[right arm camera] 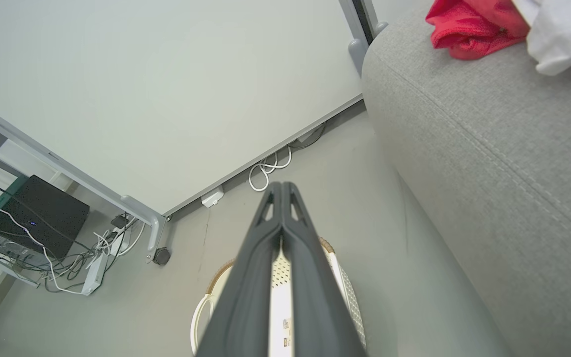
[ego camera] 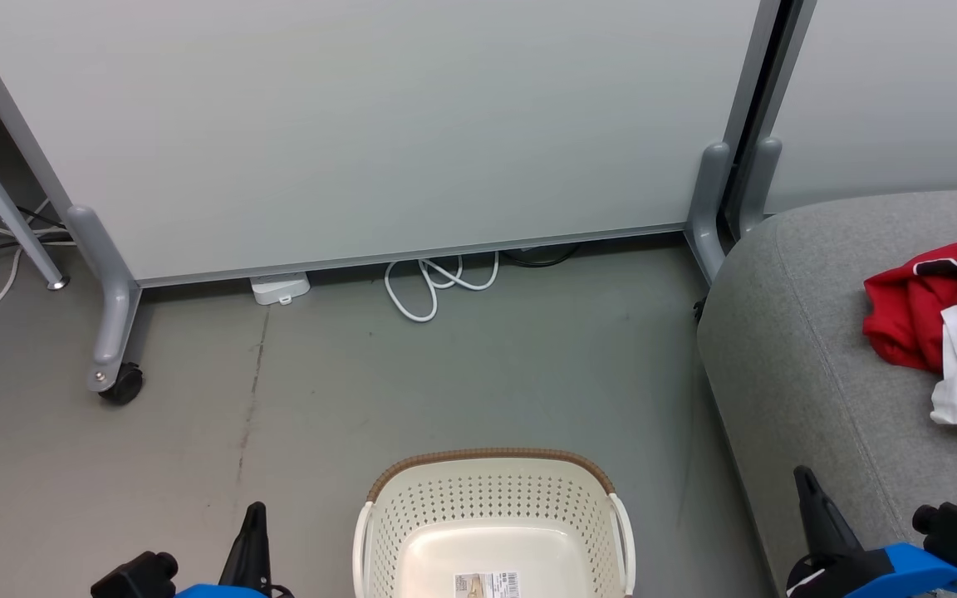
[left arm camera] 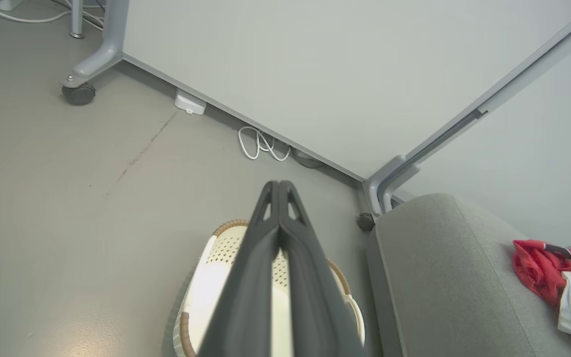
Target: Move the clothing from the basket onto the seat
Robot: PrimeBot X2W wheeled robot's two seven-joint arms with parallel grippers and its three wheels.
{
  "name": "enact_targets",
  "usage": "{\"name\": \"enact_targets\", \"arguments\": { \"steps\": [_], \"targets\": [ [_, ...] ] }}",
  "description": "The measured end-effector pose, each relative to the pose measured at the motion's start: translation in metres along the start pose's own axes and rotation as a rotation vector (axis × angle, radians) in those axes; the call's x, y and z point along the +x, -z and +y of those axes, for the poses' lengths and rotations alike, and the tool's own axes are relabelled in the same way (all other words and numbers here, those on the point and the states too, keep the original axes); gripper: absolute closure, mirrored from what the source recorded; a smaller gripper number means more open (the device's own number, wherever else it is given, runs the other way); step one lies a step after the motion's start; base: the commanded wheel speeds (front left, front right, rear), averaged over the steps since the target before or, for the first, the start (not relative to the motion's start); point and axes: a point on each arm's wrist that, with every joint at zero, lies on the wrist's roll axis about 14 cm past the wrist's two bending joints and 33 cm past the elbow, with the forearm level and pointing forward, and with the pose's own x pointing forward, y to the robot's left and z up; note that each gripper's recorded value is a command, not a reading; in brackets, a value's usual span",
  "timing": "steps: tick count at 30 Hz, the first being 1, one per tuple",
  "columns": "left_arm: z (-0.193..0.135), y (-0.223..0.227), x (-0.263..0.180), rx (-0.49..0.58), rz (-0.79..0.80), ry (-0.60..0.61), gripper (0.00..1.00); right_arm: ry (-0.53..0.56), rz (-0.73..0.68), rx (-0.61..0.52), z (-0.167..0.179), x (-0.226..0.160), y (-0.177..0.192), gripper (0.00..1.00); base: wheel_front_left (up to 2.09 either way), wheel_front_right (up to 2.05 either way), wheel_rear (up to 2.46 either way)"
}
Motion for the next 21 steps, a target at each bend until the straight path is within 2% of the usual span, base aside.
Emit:
{"name": "enact_targets", "arguments": {
  "steps": [21],
  "targets": [
    [-0.005, -0.028, 0.012, -0.277, -0.055, 0.007, 1.0, -0.019, -0.044, 0.293, 0.005, 0.006, -0.016, 1.0, 0.0, 0.0, 0.0]
  ]
}}
